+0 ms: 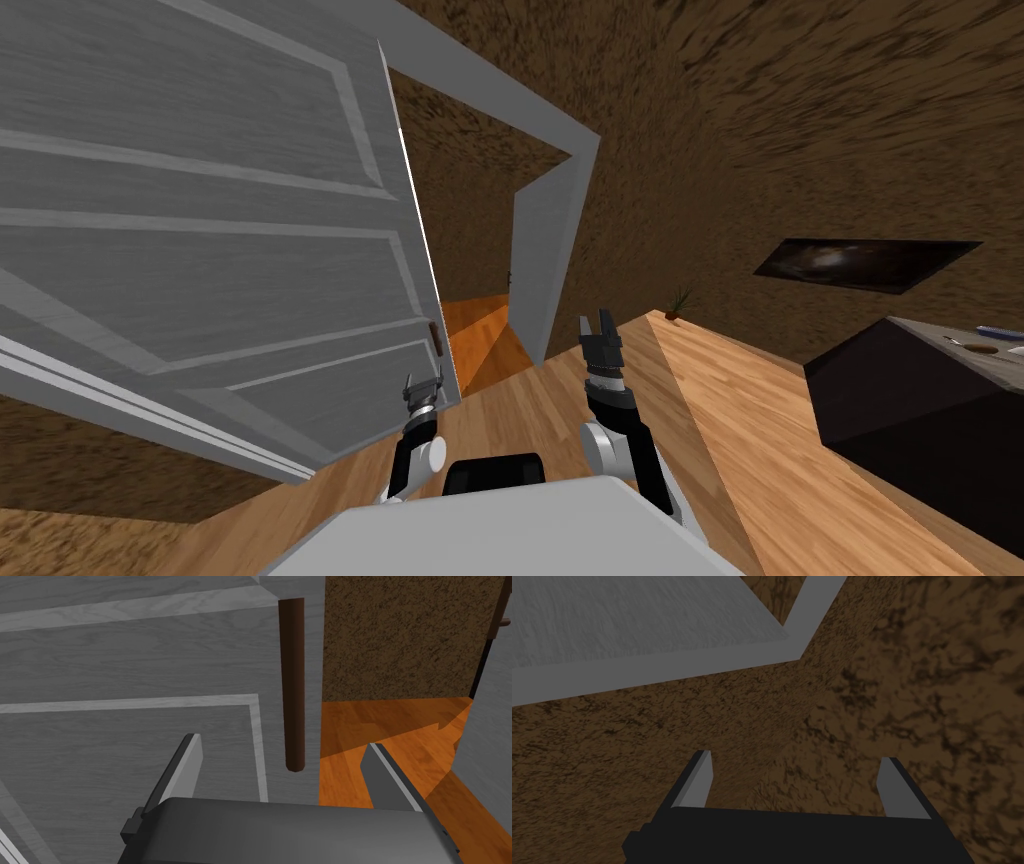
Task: Push the door open
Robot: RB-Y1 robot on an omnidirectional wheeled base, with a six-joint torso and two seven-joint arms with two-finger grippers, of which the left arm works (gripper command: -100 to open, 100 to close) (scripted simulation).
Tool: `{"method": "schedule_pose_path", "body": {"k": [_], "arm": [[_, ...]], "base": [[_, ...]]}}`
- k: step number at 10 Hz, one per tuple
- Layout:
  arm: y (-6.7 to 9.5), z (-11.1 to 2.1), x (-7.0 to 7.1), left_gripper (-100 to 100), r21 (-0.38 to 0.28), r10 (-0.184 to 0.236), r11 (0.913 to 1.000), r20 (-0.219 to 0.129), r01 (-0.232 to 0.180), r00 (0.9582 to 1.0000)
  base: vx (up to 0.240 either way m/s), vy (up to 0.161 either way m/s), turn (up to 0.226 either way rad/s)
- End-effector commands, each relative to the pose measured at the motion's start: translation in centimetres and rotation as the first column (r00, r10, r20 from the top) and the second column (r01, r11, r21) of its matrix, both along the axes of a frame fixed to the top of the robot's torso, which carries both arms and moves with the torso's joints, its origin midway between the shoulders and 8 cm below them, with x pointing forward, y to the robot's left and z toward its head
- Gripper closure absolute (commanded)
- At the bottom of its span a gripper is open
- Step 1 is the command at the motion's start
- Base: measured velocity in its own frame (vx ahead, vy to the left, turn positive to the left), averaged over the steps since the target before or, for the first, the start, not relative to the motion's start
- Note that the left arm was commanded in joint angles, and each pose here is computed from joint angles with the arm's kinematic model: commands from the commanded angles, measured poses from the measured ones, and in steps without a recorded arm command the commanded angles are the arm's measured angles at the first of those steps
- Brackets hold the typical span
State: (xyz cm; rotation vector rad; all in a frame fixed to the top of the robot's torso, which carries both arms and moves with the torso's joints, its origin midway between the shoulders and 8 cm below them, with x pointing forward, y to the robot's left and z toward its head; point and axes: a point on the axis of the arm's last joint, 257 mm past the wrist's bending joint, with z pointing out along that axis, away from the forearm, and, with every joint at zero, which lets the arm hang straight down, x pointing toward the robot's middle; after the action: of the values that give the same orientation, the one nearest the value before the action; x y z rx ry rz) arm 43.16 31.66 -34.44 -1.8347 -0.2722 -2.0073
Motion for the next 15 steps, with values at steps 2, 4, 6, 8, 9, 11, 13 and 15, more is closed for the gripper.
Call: {"method": "schedule_pose_path", "body": {"k": [2, 4, 6, 8, 9, 11, 13, 15], "arm": [[-0.9, -1.9, -0.3, -100, -0.065, 0.005, 0.9978, -0.021, -0.006, 0.9998], [-1.5, -3.2, -0.5, -100, -0.108, 0.008, 0.9941, -0.035, -0.012, 0.9993], [-2.0, -3.9, -0.7, -100, -0.136, 0.010, 0.9906, -0.045, -0.016, 0.9990], [-2.3, -4.2, -0.9, -100, -0.146, 0.011, 0.9892, -0.048, -0.018, 0.9988], [-1.0, -4.1, -1.0, -100, -0.125, 0.013, 0.9920, -0.049, -0.019, 0.9987], [0.4, -4.0, -1.1, -100, -0.100, 0.017, 0.9947, -0.049, -0.022, 0.9986], [1.2, -4.0, -1.1, -100, -0.095, 0.022, 0.9951, -0.050, -0.027, 0.9985], [0.9, -4.2, -1.2, -100, -0.111, 0.027, 0.9934, -0.050, -0.032, 0.9984]], "base": [[0.070, 0.120, -0.149], [0.083, 0.136, -0.127], [0.056, 0.086, -0.101], [0.043, 0.066, -0.075], [0.068, 0.036, -0.009], [0.147, 0.076, -0.028], [0.193, 0.065, -0.020], [0.198, 0.089, -0.022]]}}
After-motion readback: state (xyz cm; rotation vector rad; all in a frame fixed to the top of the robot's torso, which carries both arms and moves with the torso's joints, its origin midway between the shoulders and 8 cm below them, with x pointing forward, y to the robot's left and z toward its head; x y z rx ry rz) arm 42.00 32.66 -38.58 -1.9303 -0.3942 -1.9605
